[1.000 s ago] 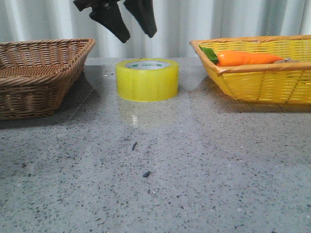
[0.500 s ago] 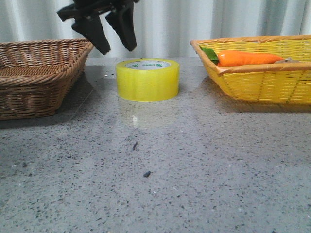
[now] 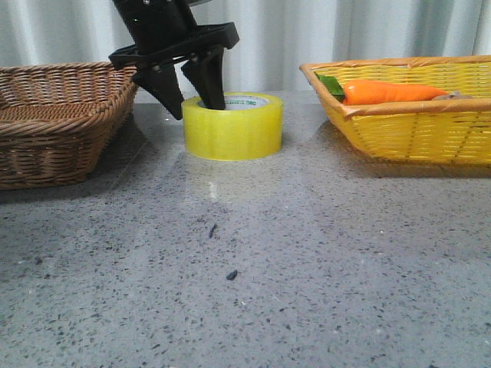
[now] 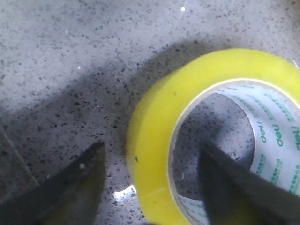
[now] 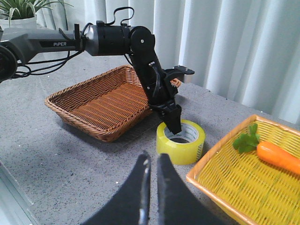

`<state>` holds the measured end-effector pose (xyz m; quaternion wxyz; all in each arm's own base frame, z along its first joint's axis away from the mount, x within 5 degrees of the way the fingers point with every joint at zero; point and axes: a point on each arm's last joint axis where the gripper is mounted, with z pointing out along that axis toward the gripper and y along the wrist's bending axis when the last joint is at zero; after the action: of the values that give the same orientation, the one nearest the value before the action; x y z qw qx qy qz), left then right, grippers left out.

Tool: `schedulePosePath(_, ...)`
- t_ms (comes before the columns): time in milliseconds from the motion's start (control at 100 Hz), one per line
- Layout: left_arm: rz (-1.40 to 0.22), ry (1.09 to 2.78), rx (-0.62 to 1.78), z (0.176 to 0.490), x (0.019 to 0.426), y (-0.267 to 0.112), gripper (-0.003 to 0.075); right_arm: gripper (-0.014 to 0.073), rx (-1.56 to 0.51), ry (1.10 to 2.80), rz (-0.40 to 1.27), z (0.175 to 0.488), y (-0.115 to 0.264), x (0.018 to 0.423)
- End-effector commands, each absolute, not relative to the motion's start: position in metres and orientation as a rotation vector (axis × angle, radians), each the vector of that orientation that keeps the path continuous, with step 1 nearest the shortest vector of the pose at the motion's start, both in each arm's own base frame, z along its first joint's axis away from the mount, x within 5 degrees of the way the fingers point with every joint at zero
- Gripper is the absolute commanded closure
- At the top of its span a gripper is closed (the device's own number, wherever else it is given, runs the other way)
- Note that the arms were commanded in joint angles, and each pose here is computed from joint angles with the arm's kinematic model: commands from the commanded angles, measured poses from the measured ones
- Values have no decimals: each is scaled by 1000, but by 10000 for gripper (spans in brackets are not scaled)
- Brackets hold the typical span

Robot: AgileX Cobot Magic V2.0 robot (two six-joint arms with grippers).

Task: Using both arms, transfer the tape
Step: 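Lower the left gripper over the tape roll and grasp its rim, then lift the tape roll with the left gripper and lower it into the brown basket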

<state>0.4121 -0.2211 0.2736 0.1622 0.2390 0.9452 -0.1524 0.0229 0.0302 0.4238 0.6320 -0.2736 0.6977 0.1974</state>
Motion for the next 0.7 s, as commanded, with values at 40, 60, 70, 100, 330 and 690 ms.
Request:
schedulePosePath(40,-491,2588,666,309,405,-224,580,641,-576,1515,467,437,30,24)
schedulePosePath(60,-494,2587,665,309,405,-224,632,641,-576,1515,467,437,30,24)
schedulePosePath(70,-494,2585,665,310,405,-224,650,641,-576,1515,467,437,30,24)
schedulePosePath(100,-497,2585,664,310,405,-224,736,641,-576,1515,467,437,30,24)
schedulePosePath(330,-619,2528,669,331,397,-228,741,641,-576,1515,467,437,30,24)
schedulePosePath(690,-460,2202,586,457,367,-185,741,641,-576,1515,467,437,30,24)
